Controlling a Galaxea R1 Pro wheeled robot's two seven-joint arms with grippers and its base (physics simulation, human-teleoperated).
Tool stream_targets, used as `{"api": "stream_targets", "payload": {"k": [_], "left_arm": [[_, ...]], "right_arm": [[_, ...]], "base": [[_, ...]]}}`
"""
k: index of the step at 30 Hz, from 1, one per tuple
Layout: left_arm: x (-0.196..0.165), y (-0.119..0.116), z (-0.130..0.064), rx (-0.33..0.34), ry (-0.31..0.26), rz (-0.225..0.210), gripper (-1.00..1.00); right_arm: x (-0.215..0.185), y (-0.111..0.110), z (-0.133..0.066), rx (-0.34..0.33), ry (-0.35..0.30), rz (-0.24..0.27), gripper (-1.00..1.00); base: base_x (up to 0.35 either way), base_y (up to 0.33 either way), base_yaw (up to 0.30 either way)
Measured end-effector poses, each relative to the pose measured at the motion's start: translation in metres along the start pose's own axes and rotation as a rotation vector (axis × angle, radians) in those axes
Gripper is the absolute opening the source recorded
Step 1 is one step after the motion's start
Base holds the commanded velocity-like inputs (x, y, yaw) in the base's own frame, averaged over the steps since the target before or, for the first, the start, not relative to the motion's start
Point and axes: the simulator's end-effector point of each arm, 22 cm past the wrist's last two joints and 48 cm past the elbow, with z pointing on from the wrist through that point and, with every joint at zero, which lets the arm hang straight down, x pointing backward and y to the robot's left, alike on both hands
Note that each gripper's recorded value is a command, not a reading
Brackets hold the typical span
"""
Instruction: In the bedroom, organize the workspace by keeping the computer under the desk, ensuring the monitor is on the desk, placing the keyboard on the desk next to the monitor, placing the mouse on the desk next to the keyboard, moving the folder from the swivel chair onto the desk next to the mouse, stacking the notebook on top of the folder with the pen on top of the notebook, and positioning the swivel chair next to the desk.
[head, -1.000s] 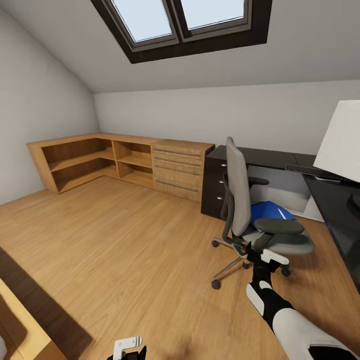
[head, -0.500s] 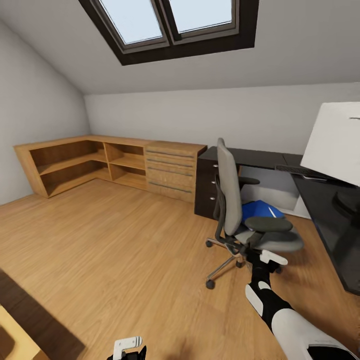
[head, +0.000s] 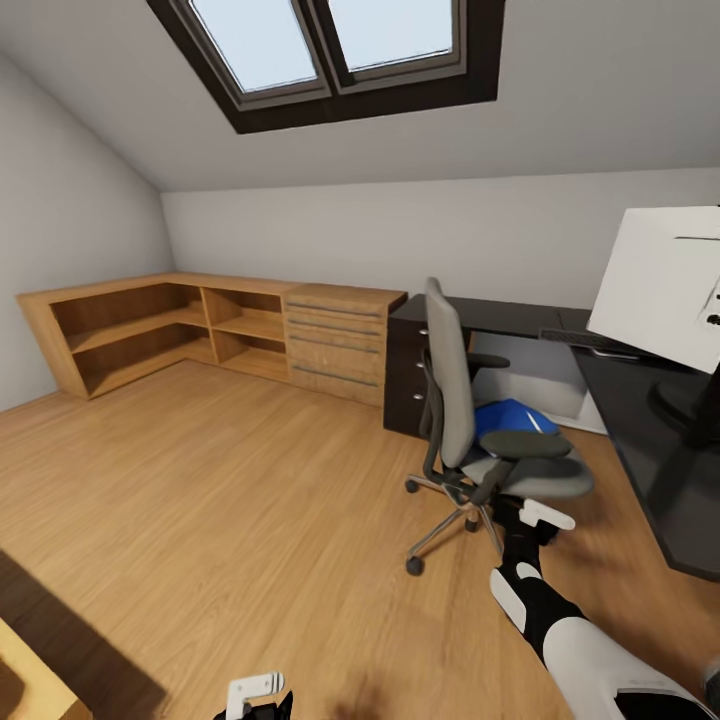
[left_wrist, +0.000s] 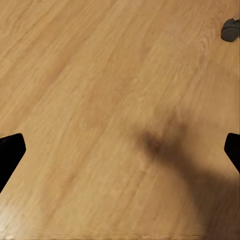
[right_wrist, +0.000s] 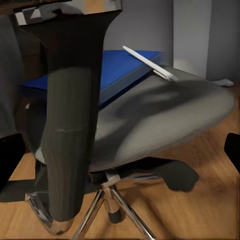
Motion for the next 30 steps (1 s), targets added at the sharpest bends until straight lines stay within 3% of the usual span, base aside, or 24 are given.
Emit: {"api": "stream_targets", "payload": {"k": [14,30], "left_arm": [[0.000,0.000,0.000,-0.001,-0.001,0.000,1.00],[-0.001,0.001,0.000,-0.002,-0.003,0.001,1.00]], "right_arm": [[-0.017,-0.012,0.002,0.019,-0.073,0.023,1.00],[-0.022,-0.034,0.009,0.055,-0.082,0.023,1.00]], "base": [[-0.046,-0.010,0.000],[0.058,-0.039,0.000]]}}
